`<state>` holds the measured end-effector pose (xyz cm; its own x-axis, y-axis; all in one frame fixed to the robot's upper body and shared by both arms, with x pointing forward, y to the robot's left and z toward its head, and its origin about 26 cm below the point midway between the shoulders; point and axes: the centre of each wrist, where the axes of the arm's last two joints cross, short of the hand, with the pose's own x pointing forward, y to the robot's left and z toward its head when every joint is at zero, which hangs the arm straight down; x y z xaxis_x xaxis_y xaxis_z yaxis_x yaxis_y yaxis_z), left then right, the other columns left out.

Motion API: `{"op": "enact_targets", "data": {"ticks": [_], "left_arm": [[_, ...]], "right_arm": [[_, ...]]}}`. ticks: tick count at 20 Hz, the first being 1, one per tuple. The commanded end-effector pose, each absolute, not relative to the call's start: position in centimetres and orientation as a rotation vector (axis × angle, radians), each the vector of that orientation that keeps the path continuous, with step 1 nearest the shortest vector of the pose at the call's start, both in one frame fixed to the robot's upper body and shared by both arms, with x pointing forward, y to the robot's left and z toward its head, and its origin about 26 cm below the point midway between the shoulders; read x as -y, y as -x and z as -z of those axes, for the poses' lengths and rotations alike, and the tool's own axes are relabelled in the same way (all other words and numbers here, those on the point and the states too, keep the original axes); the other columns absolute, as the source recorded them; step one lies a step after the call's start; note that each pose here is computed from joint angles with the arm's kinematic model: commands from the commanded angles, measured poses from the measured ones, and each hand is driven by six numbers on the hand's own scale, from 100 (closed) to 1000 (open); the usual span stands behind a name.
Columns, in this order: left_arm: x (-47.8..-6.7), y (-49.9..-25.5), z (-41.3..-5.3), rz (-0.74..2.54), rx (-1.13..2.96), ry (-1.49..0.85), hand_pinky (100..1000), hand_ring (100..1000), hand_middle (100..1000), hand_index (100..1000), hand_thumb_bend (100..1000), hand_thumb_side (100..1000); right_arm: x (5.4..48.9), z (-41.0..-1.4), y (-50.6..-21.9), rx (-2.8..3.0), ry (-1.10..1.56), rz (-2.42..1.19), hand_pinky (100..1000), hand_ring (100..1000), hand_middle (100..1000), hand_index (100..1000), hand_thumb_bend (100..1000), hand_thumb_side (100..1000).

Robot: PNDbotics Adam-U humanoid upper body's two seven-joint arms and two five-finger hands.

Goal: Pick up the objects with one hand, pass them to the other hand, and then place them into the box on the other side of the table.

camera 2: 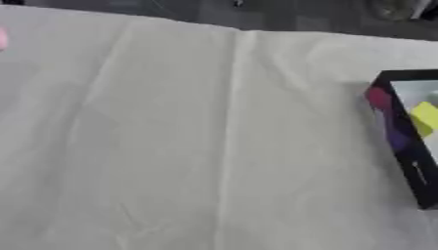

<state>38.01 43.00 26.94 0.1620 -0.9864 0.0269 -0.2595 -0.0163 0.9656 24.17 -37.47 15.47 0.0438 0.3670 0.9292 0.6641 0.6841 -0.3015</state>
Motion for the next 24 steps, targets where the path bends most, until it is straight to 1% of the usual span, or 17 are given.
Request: {"op": "enact_targets", "data": {"ticks": [1,6,7,8,9,10,13,14,15,18,20,24], "left_arm": [[-42.3,-36.9,-29.3,1.005,1.347,-1.49,731,652,523,431,249,100],[-39.5,-36.3,-29.6,1.106,1.448,-1.399,733,647,520,430,185,100],[-39.0,-36.2,-29.6,1.121,1.467,-1.378,734,646,519,429,188,100],[-38.5,-36.1,-29.7,1.133,1.482,-1.358,734,646,519,429,163,100],[-37.9,-36.0,-29.6,1.146,1.501,-1.331,736,641,516,428,112,100],[-37.4,-36.0,-29.6,1.155,1.518,-1.306,737,640,515,427,100,100],[-36.0,-35.9,-29.4,1.168,1.564,-1.23,740,634,508,424,100,100],[-35.5,-35.9,-29.4,1.167,1.581,-1.205,738,633,507,423,100,100],[-35.1,-35.9,-29.3,1.167,1.599,-1.179,738,631,505,421,100,100],[-33.7,-36.2,-28.8,1.177,1.638,-1.108,735,628,502,420,100,106],[-32.8,-36.4,-28.4,1.18,1.668,-1.058,733,624,497,417,100,145],[-30.7,-36.9,-27.5,1.175,1.74,-0.96,734,619,492,413,100,192]], "right_arm": [[37.8,-17.0,-24.2,1.595,0.923,0.261,675,768,779,786,467,127],[37.9,-17.5,-24.4,1.628,0.917,0.248,673,768,781,788,457,121],[37.8,-17.7,-24.5,1.639,0.916,0.243,672,768,781,789,463,141],[37.8,-17.9,-24.6,1.649,0.914,0.239,672,768,781,789,453,119],[37.8,-18.2,-24.7,1.665,0.912,0.233,672,768,782,790,447,115],[37.8,-18.5,-24.9,1.679,0.909,0.228,671,768,782,791,444,112],[37.7,-19.5,-25.2,1.726,0.901,0.203,672,770,785,793,437,105],[37.6,-19.8,-25.4,1.741,0.898,0.194,672,770,785,794,472,143],[37.5,-20.2,-25.5,1.757,0.893,0.183,672,771,786,794,433,100],[37.2,-21.5,-26.1,1.807,0.876,0.145,674,772,788,796,422,100],[36.8,-22.5,-26.4,1.842,0.86,0.109,676,775,792,799,419,100],[36.0,-24.5,-27.2,1.9,0.827,0.016,681,778,796,803,419,100]]}}
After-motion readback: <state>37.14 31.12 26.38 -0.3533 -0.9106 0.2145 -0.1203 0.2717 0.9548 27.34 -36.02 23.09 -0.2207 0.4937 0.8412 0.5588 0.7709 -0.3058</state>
